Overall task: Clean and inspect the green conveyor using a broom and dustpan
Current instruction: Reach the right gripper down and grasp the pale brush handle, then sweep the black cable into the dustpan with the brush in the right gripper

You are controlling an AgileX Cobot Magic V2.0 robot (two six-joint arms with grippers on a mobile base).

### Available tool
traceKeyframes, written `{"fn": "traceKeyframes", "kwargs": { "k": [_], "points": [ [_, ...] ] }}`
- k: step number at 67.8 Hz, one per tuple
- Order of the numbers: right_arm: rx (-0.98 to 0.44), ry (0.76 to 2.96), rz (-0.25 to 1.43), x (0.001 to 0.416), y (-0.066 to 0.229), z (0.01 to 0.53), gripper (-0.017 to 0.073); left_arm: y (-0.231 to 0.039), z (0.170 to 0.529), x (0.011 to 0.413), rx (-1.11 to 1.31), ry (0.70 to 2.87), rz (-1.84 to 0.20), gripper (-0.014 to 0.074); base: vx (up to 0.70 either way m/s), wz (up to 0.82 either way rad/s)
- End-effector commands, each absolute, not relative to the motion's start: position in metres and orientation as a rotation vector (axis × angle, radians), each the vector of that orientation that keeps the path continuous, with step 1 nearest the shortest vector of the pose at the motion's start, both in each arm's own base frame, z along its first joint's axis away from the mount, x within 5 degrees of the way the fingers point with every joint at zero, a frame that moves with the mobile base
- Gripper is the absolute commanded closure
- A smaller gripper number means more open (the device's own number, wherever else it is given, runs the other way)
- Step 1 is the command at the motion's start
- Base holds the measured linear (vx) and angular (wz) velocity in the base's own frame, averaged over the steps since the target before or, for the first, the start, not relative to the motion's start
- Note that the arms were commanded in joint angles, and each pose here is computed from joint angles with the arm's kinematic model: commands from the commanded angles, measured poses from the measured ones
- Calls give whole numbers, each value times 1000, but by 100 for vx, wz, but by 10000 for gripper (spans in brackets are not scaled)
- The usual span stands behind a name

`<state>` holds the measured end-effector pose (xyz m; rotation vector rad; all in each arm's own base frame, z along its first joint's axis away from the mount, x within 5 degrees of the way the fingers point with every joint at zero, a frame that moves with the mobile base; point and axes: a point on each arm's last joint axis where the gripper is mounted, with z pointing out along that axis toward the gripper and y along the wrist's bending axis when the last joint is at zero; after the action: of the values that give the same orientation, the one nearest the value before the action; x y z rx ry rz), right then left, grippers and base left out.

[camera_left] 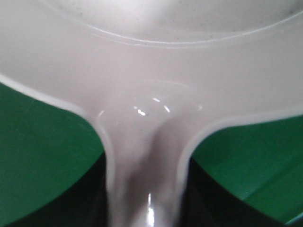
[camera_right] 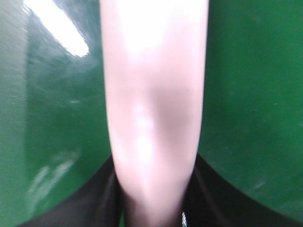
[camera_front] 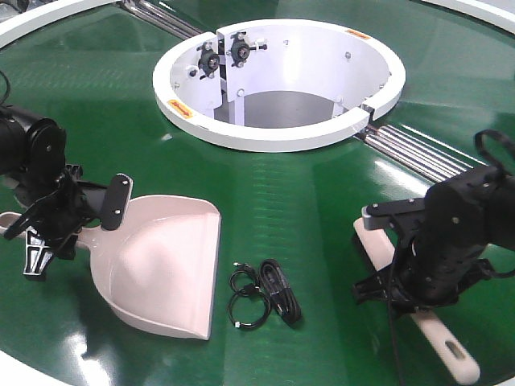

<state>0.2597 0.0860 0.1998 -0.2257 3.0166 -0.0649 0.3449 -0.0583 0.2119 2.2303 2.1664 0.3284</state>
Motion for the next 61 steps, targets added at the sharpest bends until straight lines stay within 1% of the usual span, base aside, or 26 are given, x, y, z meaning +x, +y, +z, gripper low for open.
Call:
{"fn": "traceKeyframes", "kwargs": {
  "k": [1,11,22,28,35,39,44,48,56,61],
  "points": [
    [-186,2895,-4,258,86,230,566,-60,233,345,2159,2125,389,601,0,0],
    [-121,2854,53,250,85,247,564,-60,233,345,2159,2125,389,601,0,0],
    [-80,2863,132,240,87,257,564,-60,233,345,2159,2125,389,601,0,0],
    [-79,2875,162,234,97,258,564,-60,233,345,2159,2125,389,601,0,0],
    [-104,2881,165,225,119,256,563,-60,233,345,2159,2125,389,601,0,0],
    [-88,2890,167,222,129,252,563,-60,233,345,2159,2125,389,601,0,0],
    [-21,2914,172,221,139,246,563,-60,233,345,2159,2125,389,601,0,0],
    [-1,2944,171,220,146,239,563,-60,233,345,2159,2125,389,601,0,0],
    [-1,2995,155,219,158,225,563,-60,233,345,2159,2125,389,601,0,0],
    [18,3020,179,219,165,218,563,-60,233,345,2159,2125,389,601,0,0]
  ]
}}
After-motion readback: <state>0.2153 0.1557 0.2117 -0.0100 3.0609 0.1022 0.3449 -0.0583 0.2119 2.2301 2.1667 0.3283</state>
